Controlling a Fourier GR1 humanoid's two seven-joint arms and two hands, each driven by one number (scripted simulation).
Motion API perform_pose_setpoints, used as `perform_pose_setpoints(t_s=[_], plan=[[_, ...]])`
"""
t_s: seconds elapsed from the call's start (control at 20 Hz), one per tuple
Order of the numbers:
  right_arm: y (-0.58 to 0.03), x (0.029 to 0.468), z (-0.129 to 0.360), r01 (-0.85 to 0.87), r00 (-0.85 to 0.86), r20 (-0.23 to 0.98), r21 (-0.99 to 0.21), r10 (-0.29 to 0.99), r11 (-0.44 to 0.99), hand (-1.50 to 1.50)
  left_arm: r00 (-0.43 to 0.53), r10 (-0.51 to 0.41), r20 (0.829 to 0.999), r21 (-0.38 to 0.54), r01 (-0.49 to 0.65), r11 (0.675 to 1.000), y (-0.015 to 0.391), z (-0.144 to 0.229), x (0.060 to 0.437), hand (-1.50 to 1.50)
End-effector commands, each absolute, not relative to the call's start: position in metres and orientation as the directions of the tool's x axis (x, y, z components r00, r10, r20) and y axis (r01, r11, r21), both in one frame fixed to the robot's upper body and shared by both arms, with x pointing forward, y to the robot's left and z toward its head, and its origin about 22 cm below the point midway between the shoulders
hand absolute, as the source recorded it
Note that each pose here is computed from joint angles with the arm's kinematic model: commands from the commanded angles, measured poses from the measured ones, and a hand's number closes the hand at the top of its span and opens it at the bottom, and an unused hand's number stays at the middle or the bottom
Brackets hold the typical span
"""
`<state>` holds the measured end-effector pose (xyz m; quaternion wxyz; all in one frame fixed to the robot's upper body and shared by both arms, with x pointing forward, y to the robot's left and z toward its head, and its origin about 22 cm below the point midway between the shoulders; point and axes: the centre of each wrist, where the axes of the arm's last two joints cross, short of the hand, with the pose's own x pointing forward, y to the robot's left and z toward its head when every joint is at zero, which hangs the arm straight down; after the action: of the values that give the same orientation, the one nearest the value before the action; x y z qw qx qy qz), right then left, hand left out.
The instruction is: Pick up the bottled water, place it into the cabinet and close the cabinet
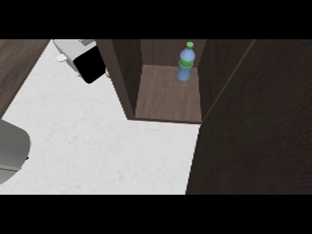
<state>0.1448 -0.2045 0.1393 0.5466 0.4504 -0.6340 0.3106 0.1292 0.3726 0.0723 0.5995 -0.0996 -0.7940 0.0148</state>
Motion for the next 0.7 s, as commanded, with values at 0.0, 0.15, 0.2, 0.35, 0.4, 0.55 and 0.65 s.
perform_pose_setpoints(t_s=[0.0,0.15,0.2,0.35,0.4,0.55,0.65], plan=[[-0.185,0.132,0.175,-0.901,-0.154,0.972,-0.064,-0.177,0.429,1.50,-0.262,0.191,0.946,-0.152,0.160,0.975,0.379,0.076,0.127,-1.50],[-0.168,0.141,0.178,-0.902,-0.142,0.969,-0.043,-0.201,0.429,1.50,-0.252,0.191,0.949,-0.156,0.151,0.976,0.389,0.075,0.123,-1.50],[-0.163,0.147,0.179,-0.899,-0.132,0.970,-0.031,-0.203,0.437,1.50,-0.263,0.176,0.949,-0.138,0.158,0.978,0.390,0.080,0.125,-1.50],[-0.147,0.158,0.184,-0.886,-0.120,0.966,0.000,-0.230,0.463,1.50,-0.275,0.187,0.943,-0.142,0.176,0.974,0.395,0.083,0.123,-1.50],[-0.138,0.159,0.184,-0.887,-0.101,0.969,0.016,-0.227,0.462,1.50,-0.264,0.177,0.948,-0.138,0.157,0.978,0.401,0.081,0.121,-1.50],[-0.115,0.170,0.191,-0.887,-0.077,0.974,0.031,-0.214,0.461,1.50,-0.278,0.185,0.943,-0.140,0.175,0.975,0.404,0.088,0.122,-1.50],[-0.089,0.174,0.197,-0.916,-0.055,0.979,0.029,-0.196,0.400,1.50,-0.279,0.173,0.944,-0.124,0.185,0.975,0.411,0.086,0.123,-1.50]])
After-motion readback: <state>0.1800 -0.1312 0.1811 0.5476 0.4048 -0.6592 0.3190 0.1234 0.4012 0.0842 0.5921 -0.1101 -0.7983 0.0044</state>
